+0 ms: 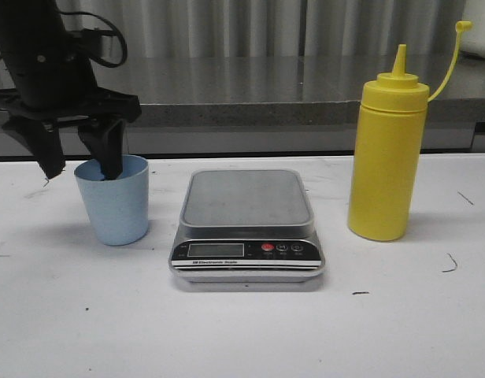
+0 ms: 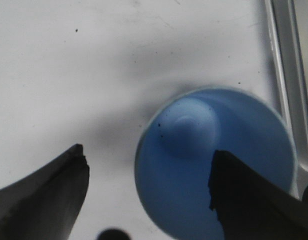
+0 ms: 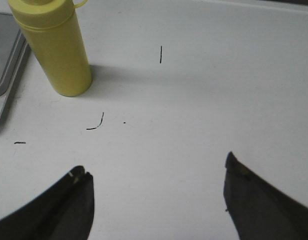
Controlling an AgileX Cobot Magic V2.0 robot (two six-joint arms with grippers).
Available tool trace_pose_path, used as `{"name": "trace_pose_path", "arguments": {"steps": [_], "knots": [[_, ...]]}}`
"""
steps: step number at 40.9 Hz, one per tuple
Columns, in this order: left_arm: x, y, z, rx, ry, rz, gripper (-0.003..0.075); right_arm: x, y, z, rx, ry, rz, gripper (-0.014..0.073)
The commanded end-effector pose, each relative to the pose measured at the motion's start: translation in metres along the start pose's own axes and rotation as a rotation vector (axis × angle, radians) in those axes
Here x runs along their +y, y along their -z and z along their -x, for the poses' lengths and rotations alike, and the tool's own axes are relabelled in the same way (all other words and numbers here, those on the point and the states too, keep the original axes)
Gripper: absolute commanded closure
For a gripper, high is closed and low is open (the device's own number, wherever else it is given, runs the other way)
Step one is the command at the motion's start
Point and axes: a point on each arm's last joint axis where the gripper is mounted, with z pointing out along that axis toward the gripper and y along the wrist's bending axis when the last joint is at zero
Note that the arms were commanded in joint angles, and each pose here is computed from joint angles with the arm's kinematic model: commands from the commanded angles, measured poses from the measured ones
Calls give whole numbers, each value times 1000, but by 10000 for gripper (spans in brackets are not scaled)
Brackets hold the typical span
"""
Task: Pour seasoning into cup on scale with both arms
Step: 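Lower the left gripper onto the light blue cup and grasp its rim, then lift the blue cup with the left gripper and lower it onto the scale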
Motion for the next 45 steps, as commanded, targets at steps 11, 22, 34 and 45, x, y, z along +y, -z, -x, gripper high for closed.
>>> {"name": "trace_pose_path", "arguments": {"steps": [11, 22, 34, 45], "knots": [[-4, 19, 16, -118, 12, -16, 543, -1, 4, 12, -81, 6, -6, 35], [-4, 21, 15, -102, 12, -14, 740, -1, 4, 12, -81, 6, -6, 35], [-26, 87, 27, -201, -41, -44, 740, -1, 4, 12, -80, 6, -6, 35], [-78, 115, 39, -333, -145, -121, 741, -1, 4, 12, -80, 6, -6, 35]]}}
